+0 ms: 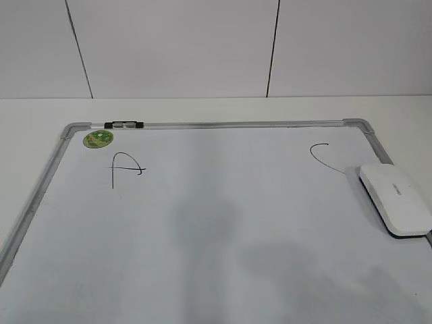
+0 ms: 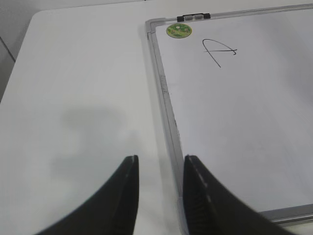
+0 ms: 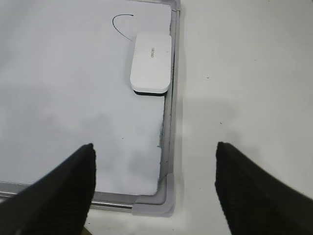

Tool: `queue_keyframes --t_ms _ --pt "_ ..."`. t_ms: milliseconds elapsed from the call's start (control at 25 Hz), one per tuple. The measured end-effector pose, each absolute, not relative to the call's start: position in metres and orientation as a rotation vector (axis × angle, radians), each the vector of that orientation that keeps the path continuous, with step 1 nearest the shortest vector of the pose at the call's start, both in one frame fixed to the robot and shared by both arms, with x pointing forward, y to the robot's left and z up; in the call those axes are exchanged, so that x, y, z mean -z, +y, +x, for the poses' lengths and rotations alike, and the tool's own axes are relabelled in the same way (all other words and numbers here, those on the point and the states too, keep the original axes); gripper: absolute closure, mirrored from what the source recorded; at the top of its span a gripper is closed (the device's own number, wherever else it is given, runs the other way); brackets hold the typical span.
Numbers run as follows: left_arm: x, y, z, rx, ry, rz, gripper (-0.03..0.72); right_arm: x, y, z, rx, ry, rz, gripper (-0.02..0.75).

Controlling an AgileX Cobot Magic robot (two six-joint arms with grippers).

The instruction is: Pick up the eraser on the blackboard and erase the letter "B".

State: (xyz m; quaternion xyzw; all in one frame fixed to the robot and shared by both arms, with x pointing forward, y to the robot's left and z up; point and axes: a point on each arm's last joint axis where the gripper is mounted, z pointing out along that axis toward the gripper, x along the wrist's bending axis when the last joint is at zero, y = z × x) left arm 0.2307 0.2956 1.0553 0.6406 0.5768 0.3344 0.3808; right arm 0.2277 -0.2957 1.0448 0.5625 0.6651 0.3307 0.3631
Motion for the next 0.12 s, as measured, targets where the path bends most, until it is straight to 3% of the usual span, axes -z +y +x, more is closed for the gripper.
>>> queue_keyframes --t_ms 120 --pt "-1.0553 0.2956 0.2307 -0.854 1.472 1.635 0.452 -1.0448 -0.2957 0.2277 -0.851 1.712 1.448 0.153"
